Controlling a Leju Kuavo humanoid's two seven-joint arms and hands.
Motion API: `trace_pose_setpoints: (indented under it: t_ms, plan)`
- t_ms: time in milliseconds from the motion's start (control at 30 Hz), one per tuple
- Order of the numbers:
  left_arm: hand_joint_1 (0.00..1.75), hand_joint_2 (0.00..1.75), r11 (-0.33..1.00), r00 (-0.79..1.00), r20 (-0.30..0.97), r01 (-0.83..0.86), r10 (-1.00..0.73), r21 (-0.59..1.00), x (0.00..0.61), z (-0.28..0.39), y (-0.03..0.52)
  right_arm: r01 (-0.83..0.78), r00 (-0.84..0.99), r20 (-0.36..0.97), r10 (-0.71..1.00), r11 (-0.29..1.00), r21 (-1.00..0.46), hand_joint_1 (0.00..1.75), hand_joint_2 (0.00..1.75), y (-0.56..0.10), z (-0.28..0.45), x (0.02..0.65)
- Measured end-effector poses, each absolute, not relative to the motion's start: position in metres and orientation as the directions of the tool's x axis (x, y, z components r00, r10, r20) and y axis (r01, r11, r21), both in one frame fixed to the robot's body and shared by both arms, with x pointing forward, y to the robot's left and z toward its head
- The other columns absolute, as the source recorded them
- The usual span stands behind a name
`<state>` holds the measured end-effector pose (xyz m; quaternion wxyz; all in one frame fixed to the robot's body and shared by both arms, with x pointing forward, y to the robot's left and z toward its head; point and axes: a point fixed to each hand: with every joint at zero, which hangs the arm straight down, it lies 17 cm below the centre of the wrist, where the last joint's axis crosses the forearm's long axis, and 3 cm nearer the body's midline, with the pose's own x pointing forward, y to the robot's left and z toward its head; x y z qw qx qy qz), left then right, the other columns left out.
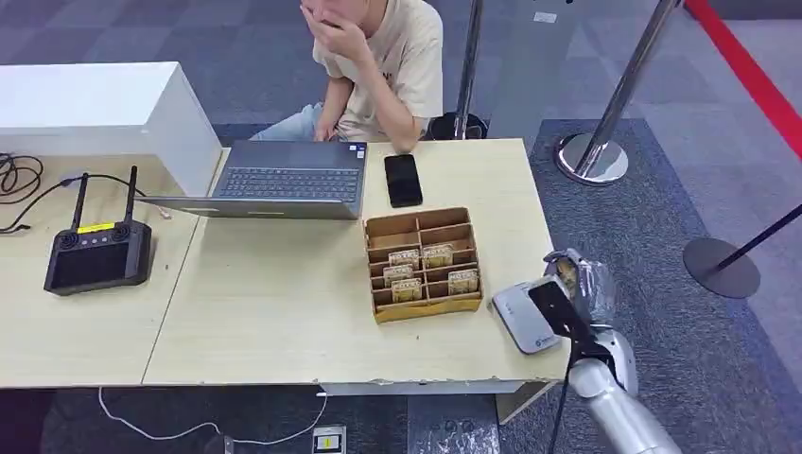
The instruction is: Pass the card to the sensor for recognition and then transmit it.
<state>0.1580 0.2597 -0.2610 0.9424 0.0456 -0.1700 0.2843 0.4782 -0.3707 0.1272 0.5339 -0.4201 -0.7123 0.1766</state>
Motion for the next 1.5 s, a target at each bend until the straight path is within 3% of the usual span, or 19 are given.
trace_pose_setpoints:
  t_ms: [767,1500]
  plan:
    - [0.0,0.0,0.832,0.777,0.341,-0.555,0.529,-0.025,0.16,-0.26,0.253,0.321,0.057,0.67,0.74,0.622,-0.714,1.75,1.75,-0.368,0.057,0.476]
    - [0.0,0.0,0.832,0.777,0.341,-0.555,0.529,-0.024,0.16,-0.26,0.252,0.324,0.031,0.629,0.777,0.587,-0.742,1.75,1.75,-0.364,0.061,0.479]
